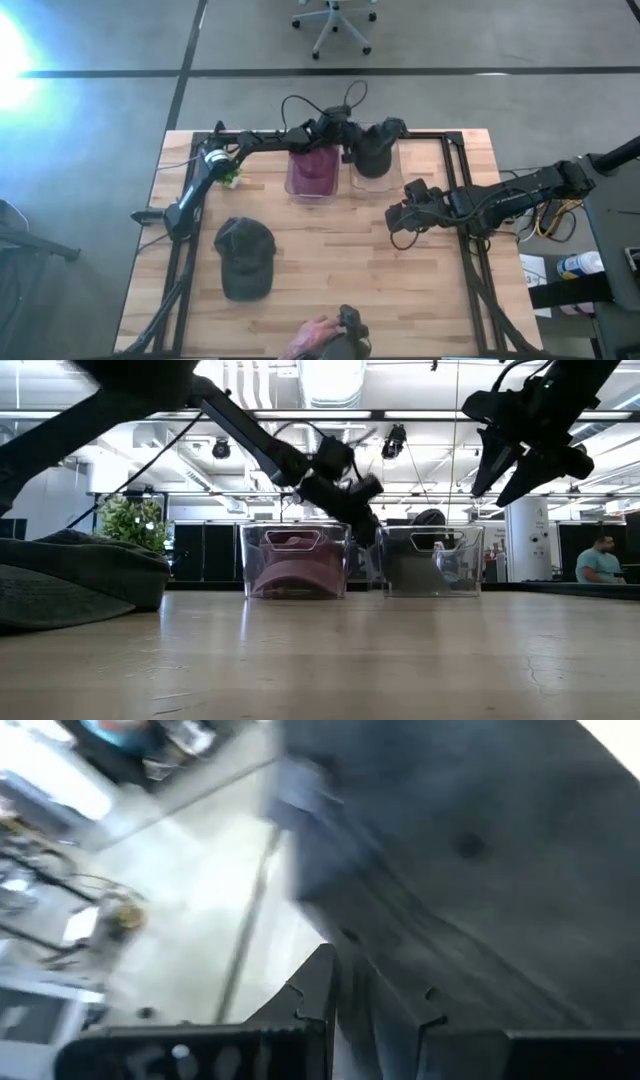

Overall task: Pick & Place hat
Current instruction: Put the right black cap into the right transparent bin

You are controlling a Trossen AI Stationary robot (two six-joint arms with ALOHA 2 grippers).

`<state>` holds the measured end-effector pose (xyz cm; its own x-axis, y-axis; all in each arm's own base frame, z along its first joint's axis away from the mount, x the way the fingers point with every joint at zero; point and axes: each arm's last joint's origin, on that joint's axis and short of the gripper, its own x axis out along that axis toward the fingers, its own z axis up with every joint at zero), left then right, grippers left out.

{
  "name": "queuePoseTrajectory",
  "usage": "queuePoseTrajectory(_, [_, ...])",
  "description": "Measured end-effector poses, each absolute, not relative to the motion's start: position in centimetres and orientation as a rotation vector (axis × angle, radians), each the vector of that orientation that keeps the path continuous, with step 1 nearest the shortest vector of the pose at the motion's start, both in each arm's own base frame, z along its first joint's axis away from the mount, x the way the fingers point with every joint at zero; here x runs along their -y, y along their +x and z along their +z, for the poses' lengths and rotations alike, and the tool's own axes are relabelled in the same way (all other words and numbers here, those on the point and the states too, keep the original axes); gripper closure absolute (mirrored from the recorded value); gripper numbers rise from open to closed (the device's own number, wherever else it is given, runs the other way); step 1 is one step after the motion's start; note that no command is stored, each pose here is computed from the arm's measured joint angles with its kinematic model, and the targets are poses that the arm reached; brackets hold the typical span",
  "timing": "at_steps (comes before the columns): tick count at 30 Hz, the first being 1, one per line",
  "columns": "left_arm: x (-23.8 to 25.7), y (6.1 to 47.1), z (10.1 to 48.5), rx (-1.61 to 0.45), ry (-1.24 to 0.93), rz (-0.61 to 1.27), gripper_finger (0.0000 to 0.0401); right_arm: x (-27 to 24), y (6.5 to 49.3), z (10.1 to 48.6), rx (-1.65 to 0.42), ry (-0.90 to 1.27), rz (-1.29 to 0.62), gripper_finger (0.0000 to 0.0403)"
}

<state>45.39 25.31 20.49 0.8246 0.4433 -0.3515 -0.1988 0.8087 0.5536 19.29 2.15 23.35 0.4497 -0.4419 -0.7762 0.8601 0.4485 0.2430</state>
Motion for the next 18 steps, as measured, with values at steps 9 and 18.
queuePoseTrajectory(9, [-25.0, 44.3, 24.8, -0.530, 0.517, 0.620, 0.0353, 0.0, 19.4, 23.4, -0.678, 0.738, -0.970, 0.0184])
queuePoseTrajectory(18, [-21.0, 41.9, 29.4, -0.498, -0.121, 0.485, 0.0353, 7.2, 18.8, 25.7, -0.617, 0.684, -1.165, 0.0184])
